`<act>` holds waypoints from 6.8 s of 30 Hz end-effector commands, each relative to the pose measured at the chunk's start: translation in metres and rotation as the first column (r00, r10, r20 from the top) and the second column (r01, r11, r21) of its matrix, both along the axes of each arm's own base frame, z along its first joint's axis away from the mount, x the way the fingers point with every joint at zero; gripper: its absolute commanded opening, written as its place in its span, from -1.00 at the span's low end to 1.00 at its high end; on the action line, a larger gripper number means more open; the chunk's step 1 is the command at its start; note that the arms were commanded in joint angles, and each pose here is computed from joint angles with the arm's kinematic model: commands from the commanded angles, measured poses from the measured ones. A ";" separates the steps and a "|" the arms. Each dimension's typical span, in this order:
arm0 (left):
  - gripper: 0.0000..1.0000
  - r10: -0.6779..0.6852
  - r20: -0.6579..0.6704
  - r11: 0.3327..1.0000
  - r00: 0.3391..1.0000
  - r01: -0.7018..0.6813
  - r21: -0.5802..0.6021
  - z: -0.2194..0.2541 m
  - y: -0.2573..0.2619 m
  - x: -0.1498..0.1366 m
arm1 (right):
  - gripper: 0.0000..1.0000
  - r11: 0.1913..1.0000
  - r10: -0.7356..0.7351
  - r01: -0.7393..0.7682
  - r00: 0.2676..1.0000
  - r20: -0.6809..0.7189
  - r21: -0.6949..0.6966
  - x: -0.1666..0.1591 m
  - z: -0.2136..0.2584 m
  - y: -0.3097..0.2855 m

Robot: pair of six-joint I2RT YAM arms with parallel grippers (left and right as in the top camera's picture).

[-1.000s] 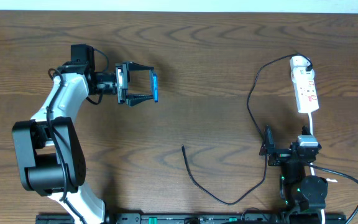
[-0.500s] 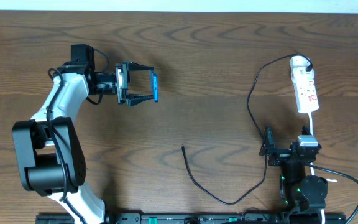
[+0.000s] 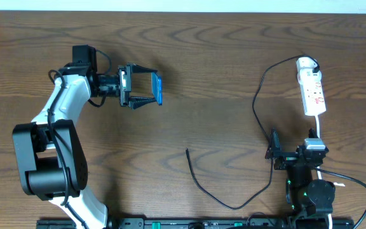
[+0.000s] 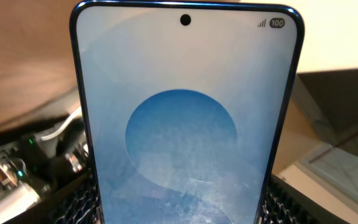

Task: Plug charger to phone and switch on socket
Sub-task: 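Rotate the held phone with the left gripper toward the right, then move the open right gripper toward the phone held by the left gripper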

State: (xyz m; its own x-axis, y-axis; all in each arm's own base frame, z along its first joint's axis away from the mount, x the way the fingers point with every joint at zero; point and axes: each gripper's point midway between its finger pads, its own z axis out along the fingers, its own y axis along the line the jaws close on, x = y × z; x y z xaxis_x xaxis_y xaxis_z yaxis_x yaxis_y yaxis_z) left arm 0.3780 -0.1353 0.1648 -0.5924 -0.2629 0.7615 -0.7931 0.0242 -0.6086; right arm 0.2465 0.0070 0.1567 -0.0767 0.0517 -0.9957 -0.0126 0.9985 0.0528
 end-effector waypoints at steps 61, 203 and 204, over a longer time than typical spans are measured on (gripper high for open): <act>-0.85 -0.094 0.683 0.971 0.724 -0.085 0.223 0.029 0.014 0.062 | 0.98 0.997 0.078 -0.078 0.995 0.064 0.004 -0.001 0.015 0.014; -0.85 -0.003 0.607 0.951 0.795 -0.185 0.246 0.039 -0.080 0.085 | 0.96 0.743 0.654 -0.578 0.733 -0.185 0.338 0.159 0.039 0.256; -0.85 -0.002 0.607 0.951 0.795 -0.185 0.246 0.039 -0.080 0.085 | 0.95 0.740 0.658 -0.581 0.729 -0.186 0.340 0.159 0.038 0.257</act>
State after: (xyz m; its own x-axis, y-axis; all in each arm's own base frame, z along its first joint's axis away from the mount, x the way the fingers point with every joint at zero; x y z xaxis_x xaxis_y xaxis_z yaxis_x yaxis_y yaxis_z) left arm 0.4600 -0.2132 0.1686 -0.8417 -0.4967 0.2116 -0.3622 0.2288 -0.9036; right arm 0.4046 0.2541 0.1976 -0.4325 0.1357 -0.8914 -0.5549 0.7392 0.3817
